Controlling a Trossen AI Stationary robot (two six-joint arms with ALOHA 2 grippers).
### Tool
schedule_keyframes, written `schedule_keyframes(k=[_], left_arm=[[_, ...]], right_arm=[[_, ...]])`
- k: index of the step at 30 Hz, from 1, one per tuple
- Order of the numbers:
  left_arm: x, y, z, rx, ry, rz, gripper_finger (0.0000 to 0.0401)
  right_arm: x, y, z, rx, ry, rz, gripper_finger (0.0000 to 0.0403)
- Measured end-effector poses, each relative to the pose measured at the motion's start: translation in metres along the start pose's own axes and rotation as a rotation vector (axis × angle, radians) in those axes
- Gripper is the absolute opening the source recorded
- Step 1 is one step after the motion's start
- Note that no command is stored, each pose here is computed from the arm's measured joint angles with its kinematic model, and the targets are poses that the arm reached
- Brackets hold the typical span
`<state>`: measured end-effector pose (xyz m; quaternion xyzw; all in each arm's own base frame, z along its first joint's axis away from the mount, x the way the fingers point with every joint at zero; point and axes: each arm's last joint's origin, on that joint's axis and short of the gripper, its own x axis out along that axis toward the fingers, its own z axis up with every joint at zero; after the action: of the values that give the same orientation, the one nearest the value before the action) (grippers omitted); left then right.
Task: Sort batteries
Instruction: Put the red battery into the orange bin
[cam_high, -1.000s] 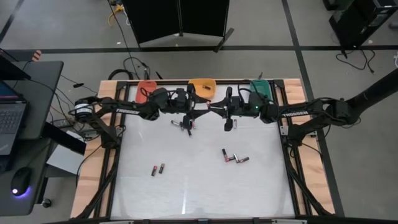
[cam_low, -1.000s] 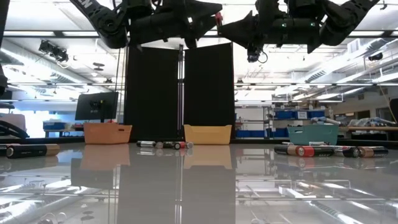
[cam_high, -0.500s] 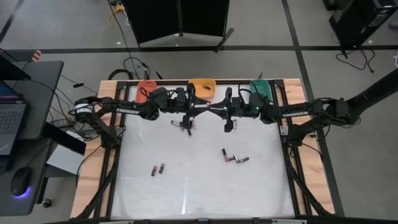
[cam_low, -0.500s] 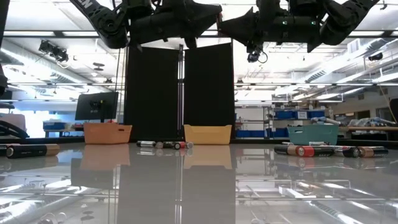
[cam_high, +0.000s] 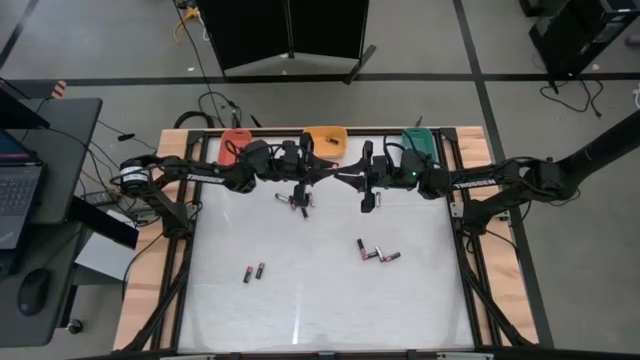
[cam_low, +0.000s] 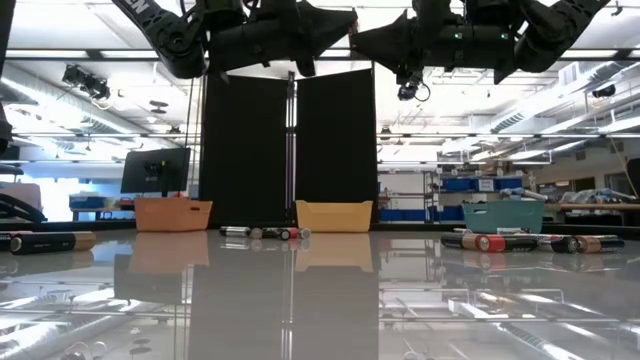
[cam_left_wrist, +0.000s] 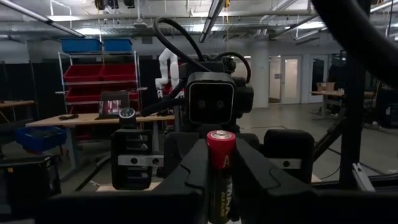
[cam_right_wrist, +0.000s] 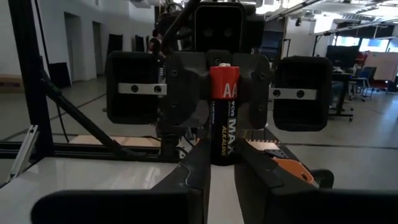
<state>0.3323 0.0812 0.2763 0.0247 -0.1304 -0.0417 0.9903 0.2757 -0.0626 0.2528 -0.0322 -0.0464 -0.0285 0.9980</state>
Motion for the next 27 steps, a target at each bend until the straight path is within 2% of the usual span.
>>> schedule_keyframes(k=[12, 19, 23, 27], left_arm=[[-0.002, 0.006, 0.002, 0.011, -0.005, 0.015, 0.0048], [-0.01, 0.012, 0.017, 0.031, -0.017, 0.013, 0.0048], [-0.019, 0.016, 0.029, 0.089, 0.044, 0.038, 0.0048], [-0.038, 0.026, 0.038, 0.084, 0.187, 0.101, 0.0048]], right_arm=[[0.0, -0.002, 0.0, 0.025, 0.002, -0.05, 0.0122], [-0.002, -0.003, 0.003, 0.018, -0.006, -0.099, 0.0137], [-0.003, -0.006, 0.002, 0.002, 0.013, -0.135, 0.0138], [-0.004, -0.012, -0.004, 0.005, 0.077, -0.173, 0.0138]])
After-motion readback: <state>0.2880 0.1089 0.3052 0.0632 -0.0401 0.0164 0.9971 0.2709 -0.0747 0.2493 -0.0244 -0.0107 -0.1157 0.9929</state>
